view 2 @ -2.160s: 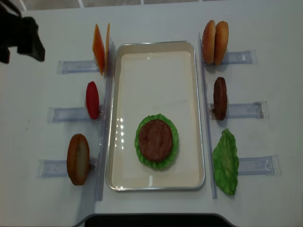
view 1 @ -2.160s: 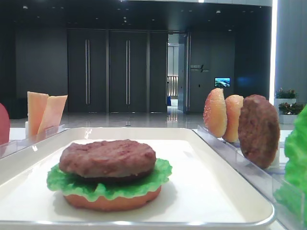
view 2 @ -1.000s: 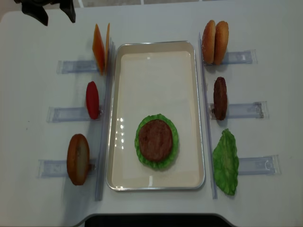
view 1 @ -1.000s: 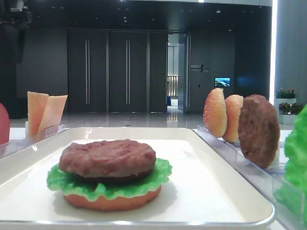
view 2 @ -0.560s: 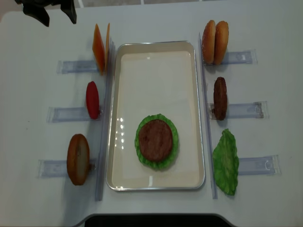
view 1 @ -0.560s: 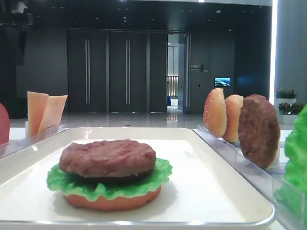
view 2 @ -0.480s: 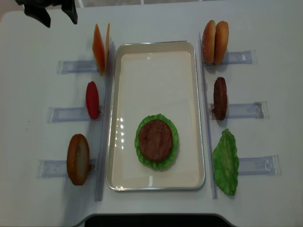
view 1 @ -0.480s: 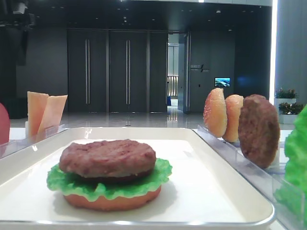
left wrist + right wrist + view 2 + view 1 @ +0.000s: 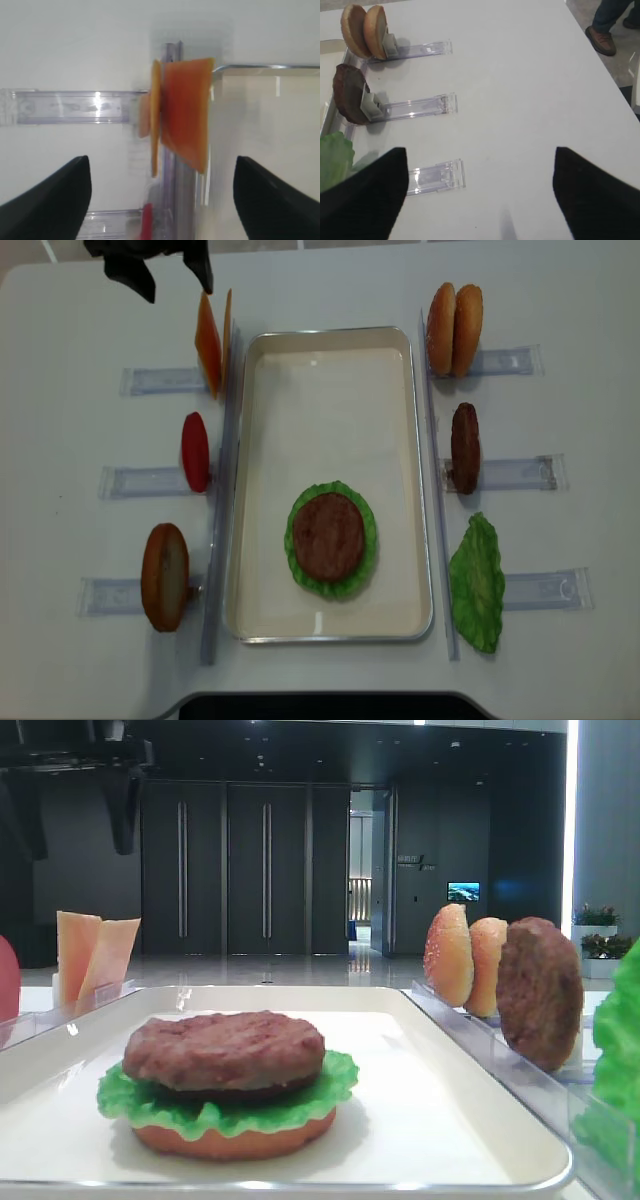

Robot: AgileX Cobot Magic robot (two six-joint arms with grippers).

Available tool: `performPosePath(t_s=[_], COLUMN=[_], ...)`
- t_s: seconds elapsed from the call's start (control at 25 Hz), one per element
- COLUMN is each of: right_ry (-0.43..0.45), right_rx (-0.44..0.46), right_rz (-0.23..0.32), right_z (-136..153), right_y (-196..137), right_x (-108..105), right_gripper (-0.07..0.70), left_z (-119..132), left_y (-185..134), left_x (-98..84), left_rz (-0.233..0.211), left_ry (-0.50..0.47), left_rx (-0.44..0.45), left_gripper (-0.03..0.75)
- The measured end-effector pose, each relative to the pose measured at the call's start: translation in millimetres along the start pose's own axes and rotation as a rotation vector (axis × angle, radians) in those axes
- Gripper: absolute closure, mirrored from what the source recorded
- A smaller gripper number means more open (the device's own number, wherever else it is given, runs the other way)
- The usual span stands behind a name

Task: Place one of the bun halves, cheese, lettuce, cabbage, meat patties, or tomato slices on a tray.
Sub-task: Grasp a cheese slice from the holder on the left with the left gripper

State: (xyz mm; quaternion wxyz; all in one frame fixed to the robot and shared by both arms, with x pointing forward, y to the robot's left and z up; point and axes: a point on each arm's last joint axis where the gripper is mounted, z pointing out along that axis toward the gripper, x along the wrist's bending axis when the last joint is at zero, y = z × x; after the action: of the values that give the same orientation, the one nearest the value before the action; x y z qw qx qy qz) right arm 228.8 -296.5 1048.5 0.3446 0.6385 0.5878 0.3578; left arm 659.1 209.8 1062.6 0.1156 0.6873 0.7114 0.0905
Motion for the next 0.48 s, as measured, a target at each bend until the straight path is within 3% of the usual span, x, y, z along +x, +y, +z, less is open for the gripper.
performPosePath(t_s=[0.24, 0.48], right_ry=[0.000, 0.000], right_rx=[0.000, 0.000], right_rz=[0.000, 0.000], right_z=[0.0, 0.0], right_y=[0.0, 0.0], right_x=[0.0, 0.0], right_gripper=[0.071, 0.071], left_z=[3.8, 16.3], left_y=[-9.8, -11.3], left_x=[-35.4, -42.0], left_rz=[0.029, 0.008], left_ry=[-0.007, 0.019], left_rx=[0.010, 0.030], left_gripper=[0.024, 0.024])
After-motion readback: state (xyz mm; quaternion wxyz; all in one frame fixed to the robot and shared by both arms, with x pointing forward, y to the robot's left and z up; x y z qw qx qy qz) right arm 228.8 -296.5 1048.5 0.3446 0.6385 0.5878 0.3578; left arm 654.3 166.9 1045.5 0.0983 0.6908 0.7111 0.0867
